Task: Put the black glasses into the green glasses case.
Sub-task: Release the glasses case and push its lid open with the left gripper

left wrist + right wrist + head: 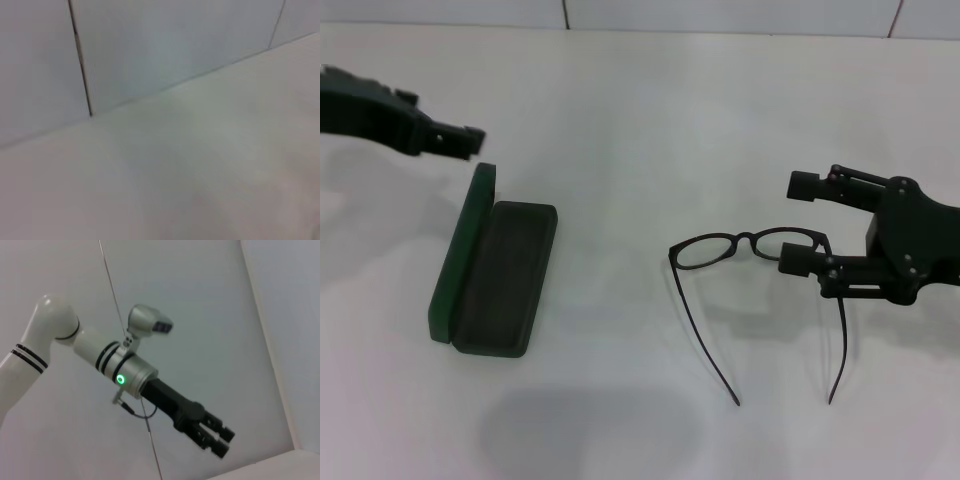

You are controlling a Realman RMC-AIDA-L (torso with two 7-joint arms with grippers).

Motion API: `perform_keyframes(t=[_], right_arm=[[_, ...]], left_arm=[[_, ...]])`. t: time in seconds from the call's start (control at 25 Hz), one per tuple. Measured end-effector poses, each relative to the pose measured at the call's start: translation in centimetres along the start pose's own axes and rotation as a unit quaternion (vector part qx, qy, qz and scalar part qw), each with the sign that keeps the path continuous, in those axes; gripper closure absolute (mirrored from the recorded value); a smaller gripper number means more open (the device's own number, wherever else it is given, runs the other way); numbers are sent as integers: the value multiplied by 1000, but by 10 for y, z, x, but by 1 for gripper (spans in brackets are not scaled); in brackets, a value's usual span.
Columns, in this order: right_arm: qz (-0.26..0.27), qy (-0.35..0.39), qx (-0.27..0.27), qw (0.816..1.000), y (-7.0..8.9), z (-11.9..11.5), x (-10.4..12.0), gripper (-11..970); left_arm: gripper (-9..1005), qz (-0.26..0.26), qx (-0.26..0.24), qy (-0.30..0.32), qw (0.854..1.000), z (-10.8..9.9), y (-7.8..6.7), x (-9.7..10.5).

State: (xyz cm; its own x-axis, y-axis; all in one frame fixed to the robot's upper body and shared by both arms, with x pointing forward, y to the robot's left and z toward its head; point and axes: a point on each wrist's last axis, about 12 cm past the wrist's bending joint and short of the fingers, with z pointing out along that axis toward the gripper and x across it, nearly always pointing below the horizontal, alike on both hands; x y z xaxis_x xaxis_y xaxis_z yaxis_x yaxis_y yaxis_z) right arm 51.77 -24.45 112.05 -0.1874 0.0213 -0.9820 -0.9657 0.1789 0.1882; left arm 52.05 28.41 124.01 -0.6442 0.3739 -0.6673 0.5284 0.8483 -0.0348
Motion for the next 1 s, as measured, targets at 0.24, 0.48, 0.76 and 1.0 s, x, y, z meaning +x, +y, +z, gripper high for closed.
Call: perform_keyframes(t=[0.24, 0.48, 0.76, 1.0], right_arm=[[0, 4, 1, 1000, -1, -1, 1, 88], [4, 3, 3, 1000, 0, 0, 4, 88], [7, 2, 6, 1000, -1, -1, 7, 88], [6, 1, 7, 1000, -1, 0, 7, 88]], left_arm=[[168, -55, 33, 40, 997, 23, 5, 13], [224, -88, 54, 72, 992, 48, 12, 25], [264, -104, 36, 112, 988, 67, 22, 37], [312, -98, 31, 128, 986, 75, 21, 39]])
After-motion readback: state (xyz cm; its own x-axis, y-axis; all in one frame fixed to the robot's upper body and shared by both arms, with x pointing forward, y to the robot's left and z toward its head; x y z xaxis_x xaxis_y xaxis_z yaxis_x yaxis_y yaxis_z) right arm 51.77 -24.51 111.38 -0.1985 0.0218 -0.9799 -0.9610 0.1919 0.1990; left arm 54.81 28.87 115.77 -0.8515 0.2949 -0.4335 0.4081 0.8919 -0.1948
